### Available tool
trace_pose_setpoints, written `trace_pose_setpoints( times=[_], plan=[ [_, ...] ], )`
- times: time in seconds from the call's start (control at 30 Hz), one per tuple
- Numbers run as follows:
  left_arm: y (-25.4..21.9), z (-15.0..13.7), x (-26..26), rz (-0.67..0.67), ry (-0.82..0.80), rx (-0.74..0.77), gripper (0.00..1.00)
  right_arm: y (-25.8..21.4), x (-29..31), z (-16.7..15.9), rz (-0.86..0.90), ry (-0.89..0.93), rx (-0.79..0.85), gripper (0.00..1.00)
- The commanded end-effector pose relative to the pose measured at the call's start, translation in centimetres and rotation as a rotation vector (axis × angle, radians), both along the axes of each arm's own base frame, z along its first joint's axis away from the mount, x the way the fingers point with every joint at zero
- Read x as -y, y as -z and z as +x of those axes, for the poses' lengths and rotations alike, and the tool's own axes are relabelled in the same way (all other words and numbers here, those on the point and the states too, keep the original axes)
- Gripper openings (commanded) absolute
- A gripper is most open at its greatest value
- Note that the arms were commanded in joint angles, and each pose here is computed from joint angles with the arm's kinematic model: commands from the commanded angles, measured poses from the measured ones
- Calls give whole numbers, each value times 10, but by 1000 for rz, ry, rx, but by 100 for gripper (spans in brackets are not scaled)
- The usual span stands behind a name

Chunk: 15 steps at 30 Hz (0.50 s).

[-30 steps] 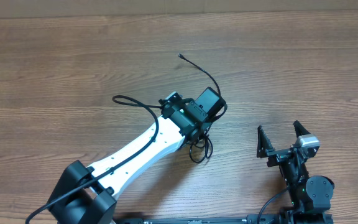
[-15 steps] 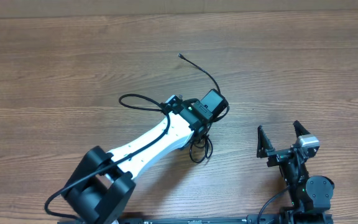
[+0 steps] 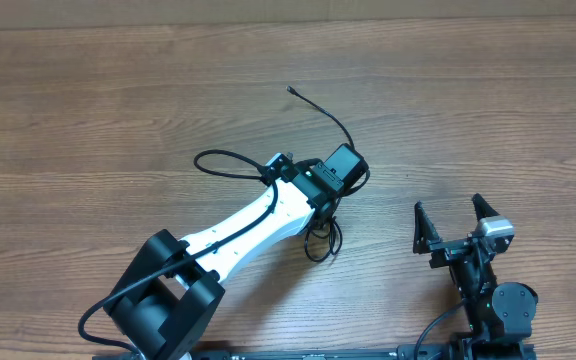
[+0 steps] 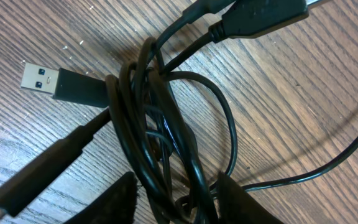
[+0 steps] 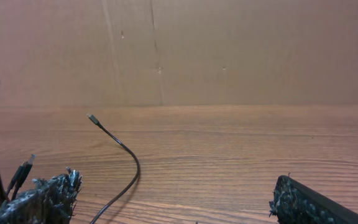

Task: Untangle cables
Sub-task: 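Close the left gripper on the cable bundle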

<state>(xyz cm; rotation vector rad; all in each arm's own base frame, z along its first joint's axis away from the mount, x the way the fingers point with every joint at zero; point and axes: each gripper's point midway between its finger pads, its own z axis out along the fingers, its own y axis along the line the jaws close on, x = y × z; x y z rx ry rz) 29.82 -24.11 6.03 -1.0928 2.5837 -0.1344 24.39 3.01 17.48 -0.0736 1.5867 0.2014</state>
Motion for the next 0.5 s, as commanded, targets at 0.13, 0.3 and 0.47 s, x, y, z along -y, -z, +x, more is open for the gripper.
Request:
trace_pose_setpoints(
  times=[0.13, 0.3, 0.47],
  plan=[
    [-5, 8, -1, 22, -10, 38, 22, 2, -2, 0, -4, -8, 5, 100],
    [-5, 8, -1, 23, -6, 38, 4, 2, -2, 0, -4, -8, 5, 100],
    [-7, 7, -2, 45, 50, 28, 4, 2, -2, 0, -4, -8, 5, 100]
  ],
)
